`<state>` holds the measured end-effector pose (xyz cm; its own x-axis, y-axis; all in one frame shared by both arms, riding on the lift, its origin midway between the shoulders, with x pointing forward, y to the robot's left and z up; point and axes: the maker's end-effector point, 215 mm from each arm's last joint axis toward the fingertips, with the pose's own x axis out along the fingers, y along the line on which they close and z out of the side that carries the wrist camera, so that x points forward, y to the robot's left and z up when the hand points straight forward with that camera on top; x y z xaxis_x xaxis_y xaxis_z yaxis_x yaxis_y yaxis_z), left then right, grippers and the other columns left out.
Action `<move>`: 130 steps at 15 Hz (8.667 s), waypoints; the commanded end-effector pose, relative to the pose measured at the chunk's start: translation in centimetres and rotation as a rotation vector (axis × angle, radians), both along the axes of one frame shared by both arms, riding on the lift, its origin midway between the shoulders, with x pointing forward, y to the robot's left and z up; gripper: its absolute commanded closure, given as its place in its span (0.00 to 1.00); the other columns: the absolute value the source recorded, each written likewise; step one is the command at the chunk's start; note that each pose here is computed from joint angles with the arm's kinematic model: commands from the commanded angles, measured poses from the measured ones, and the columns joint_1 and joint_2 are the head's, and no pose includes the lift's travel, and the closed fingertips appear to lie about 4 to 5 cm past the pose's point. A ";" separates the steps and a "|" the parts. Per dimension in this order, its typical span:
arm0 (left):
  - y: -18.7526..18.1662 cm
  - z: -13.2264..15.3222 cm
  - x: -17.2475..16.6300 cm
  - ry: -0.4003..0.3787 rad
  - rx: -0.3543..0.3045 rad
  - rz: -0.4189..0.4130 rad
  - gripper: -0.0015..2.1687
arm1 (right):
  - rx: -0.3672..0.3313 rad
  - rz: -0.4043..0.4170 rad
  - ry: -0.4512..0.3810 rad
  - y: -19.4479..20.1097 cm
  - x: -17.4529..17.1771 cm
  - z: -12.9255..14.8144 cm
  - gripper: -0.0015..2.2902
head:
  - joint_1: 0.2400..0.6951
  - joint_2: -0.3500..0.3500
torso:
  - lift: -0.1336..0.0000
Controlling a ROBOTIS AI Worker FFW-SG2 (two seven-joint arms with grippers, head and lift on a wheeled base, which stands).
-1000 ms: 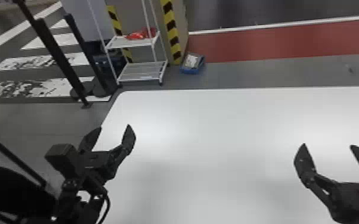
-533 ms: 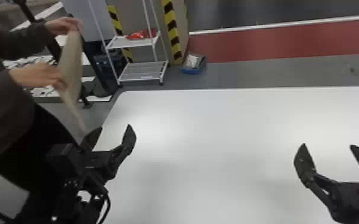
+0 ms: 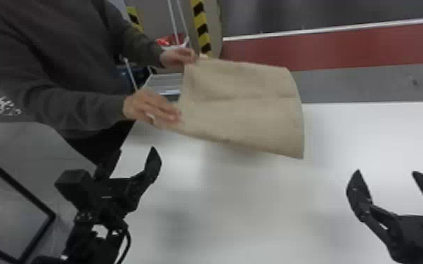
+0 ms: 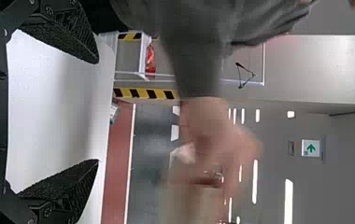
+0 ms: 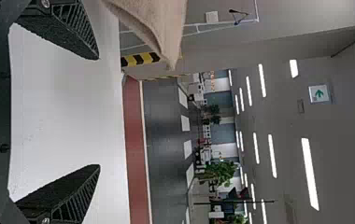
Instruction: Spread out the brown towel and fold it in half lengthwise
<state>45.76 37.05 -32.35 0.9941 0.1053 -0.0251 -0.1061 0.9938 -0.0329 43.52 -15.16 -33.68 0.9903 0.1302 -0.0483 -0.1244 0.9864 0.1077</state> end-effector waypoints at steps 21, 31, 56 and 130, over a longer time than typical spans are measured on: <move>0.0 -0.6 0.0 0.008 -0.006 0.003 0.06 | 0.000 -0.007 0.009 -0.3 -0.1 -0.6 0.02 | 1.00 0.88 | 0.08; 0.0 -0.8 0.2 0.010 -0.007 0.004 0.06 | -0.002 -0.007 0.015 -0.4 0.0 -1.0 0.02 | 1.00 0.88 | 0.08; -0.3 -3.0 0.8 0.063 -0.027 -0.022 0.06 | 0.219 0.218 0.427 -3.4 19.9 -8.4 0.15 | 1.00 0.75 | 0.08; -19.6 -12.3 13.6 0.483 -0.007 -0.763 0.33 | 0.133 0.283 0.593 0.8 6.5 -11.2 0.50 | 1.00 0.55 | 0.08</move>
